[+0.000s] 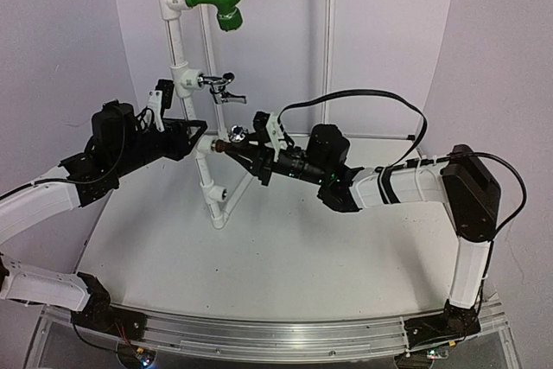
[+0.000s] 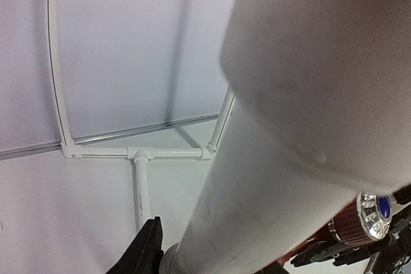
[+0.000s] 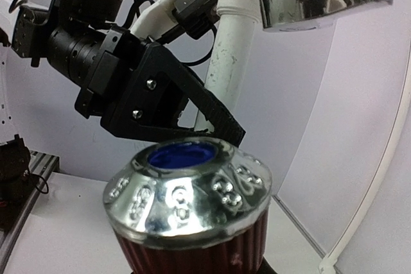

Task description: Install the water faucets

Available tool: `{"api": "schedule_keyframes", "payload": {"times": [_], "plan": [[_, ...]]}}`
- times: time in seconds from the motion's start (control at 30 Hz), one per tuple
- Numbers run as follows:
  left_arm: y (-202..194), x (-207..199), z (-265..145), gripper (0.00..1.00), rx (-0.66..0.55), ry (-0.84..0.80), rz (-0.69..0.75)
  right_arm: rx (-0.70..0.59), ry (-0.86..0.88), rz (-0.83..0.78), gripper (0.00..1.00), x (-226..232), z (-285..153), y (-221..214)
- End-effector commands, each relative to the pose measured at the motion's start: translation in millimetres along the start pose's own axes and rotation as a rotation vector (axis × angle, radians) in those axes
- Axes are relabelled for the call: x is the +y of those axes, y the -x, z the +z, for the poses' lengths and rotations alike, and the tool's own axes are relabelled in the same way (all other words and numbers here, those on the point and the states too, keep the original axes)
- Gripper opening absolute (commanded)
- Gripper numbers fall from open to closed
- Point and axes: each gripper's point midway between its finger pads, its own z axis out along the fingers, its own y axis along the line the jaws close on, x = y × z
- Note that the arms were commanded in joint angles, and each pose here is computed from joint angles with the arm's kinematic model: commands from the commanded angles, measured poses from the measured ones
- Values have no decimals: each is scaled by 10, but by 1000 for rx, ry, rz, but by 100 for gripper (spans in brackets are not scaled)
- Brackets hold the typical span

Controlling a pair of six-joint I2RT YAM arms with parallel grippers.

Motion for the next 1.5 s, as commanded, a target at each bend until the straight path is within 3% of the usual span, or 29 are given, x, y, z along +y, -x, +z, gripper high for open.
{"api": "schedule_keyframes", "payload": {"times": [0.0,0.4,0.7,0.87,1.1,1.3,1.37,1.47], "plan": [[-472,-249,51,0,177,-104,-233,-5,-117,170,0,-259,95,-36],[-483,-258,136,0,158,-77,-228,-46,-207,654,0,-383,88,-240],[-552,-193,212,0,155,-7,-225,-146,-257,1092,0,-425,61,-249],[-555,-75,246,0,130,75,-251,-215,-284,1229,0,-331,34,-243],[-578,-2,185,0,114,111,-312,-212,-349,1258,0,-442,-246,-352],[-563,-26,154,1,112,98,-324,-148,-263,981,0,-364,-395,-14],[-533,-41,133,7,107,90,-327,-81,-328,875,0,-416,-525,-6],[-508,-123,115,30,117,48,-323,-5,-345,765,0,-404,-659,43]]}}
